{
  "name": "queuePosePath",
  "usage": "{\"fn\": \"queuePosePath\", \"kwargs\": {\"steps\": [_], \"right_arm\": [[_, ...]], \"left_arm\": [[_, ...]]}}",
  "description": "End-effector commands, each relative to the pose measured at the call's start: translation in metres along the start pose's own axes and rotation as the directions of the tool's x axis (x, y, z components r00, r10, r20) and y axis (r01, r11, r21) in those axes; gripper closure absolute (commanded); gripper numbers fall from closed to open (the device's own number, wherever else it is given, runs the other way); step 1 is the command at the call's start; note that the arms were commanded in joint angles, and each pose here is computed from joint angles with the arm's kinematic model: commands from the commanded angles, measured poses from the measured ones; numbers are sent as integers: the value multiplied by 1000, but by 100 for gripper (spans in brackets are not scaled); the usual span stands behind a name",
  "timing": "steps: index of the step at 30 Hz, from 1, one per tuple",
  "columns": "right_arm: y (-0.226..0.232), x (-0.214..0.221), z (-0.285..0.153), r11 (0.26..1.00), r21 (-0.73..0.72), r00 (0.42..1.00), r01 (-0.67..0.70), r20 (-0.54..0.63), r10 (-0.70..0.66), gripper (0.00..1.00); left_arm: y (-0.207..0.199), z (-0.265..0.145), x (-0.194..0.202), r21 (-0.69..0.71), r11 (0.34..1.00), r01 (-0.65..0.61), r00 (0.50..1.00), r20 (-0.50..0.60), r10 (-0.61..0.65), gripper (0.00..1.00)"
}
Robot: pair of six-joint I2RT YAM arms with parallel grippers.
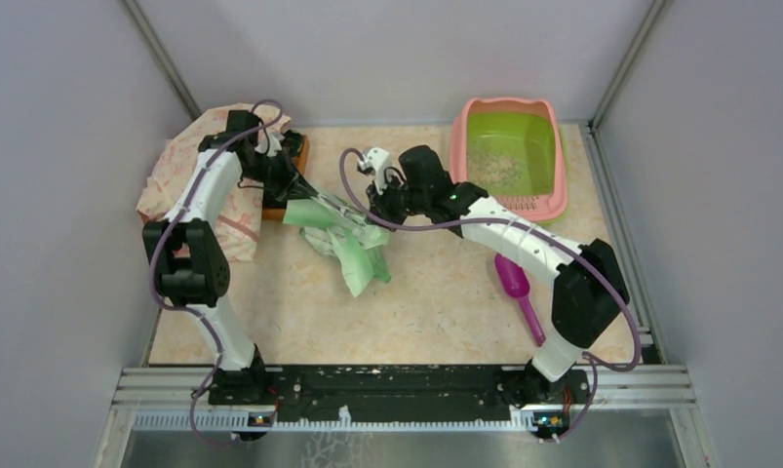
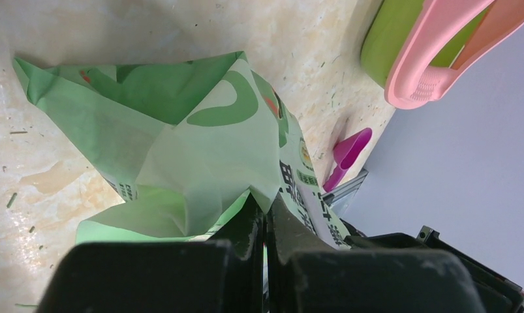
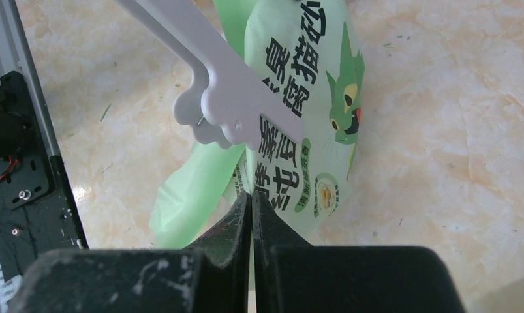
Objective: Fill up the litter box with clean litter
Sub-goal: Adjust the cat litter bag at the center of the board, then adjust the clamp at the cat litter bag.
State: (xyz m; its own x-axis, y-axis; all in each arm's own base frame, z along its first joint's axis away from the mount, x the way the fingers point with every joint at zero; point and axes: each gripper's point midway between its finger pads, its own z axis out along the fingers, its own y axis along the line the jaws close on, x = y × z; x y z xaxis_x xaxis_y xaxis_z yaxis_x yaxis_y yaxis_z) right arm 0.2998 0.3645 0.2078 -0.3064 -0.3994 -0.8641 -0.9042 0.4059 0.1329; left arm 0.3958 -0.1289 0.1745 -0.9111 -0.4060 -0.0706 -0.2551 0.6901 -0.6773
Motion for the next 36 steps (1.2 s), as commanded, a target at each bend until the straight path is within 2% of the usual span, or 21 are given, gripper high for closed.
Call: {"fn": "queuePosePath", "kwargs": {"steps": [1, 2, 7, 10, 13, 21, 27, 36], "right_arm": [[11, -54, -33, 993, 16, 984, 119, 130, -120, 91], [13, -55, -35, 990, 33, 981, 137, 131, -140, 80], [36, -59, -42, 966, 76, 955, 245, 153, -255, 56], [54, -57, -41, 953, 64, 931, 295, 207, -302, 39], [63, -52, -37, 940, 76, 904, 334, 258, -342, 30], [49, -60, -25, 919, 197, 847, 342, 359, -392, 28], [49, -78, -16, 906, 226, 787, 358, 448, -423, 33], [40, -75, 7, 916, 225, 809, 333, 431, -400, 47]], "left_arm": [[-23, -30, -12, 27, 996, -81, 993, 87, 78, 100], [-24, -31, -11, 29, 996, -80, 993, 86, 78, 100], [-27, -31, -8, 49, 996, -76, 995, 70, 72, 100], [-28, -33, -6, 55, 995, -81, 995, 65, 77, 100], [-28, -33, -4, 60, 995, -81, 995, 60, 77, 100], [-35, -39, 2, 89, 992, -87, 995, 63, 82, 100], [-39, -41, 3, 104, 991, -89, 994, 67, 82, 100], [-41, -42, 3, 114, 989, -89, 994, 65, 82, 100]]}}
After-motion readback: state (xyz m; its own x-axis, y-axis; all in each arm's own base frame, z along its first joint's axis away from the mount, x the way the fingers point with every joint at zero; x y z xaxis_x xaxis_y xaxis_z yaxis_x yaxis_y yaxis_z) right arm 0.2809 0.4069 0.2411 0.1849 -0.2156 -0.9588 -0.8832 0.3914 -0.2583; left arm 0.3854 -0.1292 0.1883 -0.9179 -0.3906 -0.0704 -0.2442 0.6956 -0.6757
